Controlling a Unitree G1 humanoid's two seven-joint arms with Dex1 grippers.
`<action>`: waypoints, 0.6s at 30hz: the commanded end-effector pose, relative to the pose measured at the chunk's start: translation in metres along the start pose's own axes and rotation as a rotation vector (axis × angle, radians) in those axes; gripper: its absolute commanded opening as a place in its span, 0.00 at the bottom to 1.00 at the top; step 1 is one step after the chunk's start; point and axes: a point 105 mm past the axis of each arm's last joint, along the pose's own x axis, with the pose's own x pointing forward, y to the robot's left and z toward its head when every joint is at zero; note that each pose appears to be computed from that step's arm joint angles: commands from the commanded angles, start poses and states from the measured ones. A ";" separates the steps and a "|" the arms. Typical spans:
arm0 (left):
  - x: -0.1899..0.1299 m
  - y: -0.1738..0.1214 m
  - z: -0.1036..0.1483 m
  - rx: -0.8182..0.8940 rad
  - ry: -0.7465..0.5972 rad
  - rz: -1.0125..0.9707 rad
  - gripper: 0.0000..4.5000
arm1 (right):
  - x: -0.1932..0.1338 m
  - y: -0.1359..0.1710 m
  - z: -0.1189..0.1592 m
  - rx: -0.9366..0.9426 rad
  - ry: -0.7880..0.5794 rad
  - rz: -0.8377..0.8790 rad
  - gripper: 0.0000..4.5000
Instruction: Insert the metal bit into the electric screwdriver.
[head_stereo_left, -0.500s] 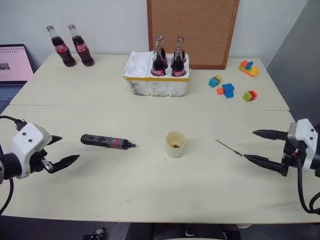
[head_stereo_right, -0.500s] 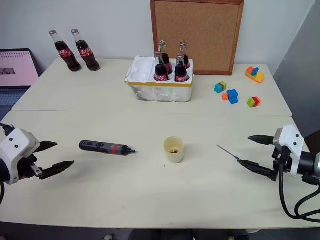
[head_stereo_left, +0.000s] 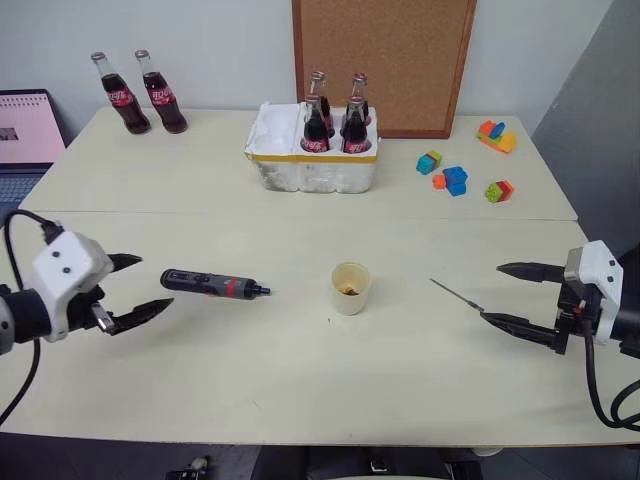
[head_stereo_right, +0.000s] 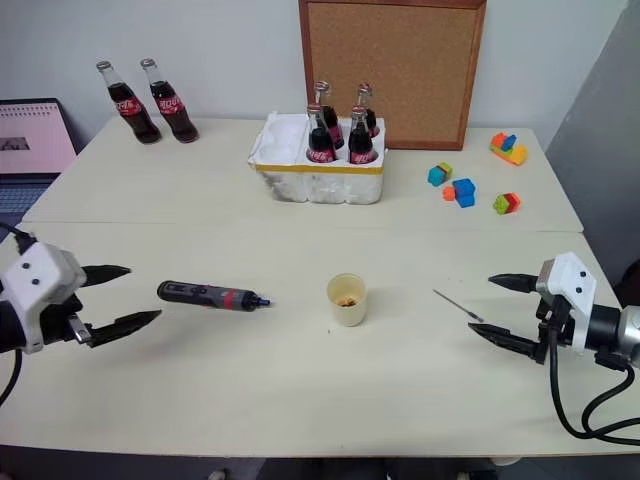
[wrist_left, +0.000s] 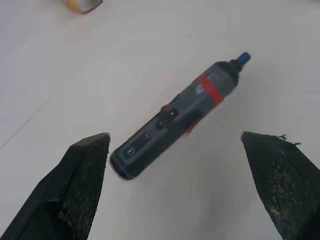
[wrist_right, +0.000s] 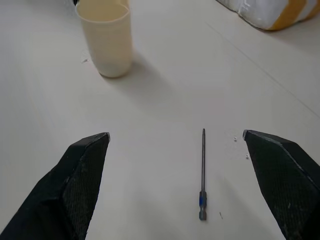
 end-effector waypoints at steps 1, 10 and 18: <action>0.012 -0.012 0.024 0.074 -0.058 -0.075 0.97 | 0.007 0.002 0.013 -0.033 -0.045 -0.006 1.00; 0.041 -0.065 0.059 0.185 -0.169 -0.349 0.97 | 0.047 0.029 0.012 0.026 -0.123 0.006 1.00; 0.055 -0.090 0.063 0.193 -0.215 -0.461 0.97 | 0.108 0.049 -0.008 0.108 -0.141 0.022 1.00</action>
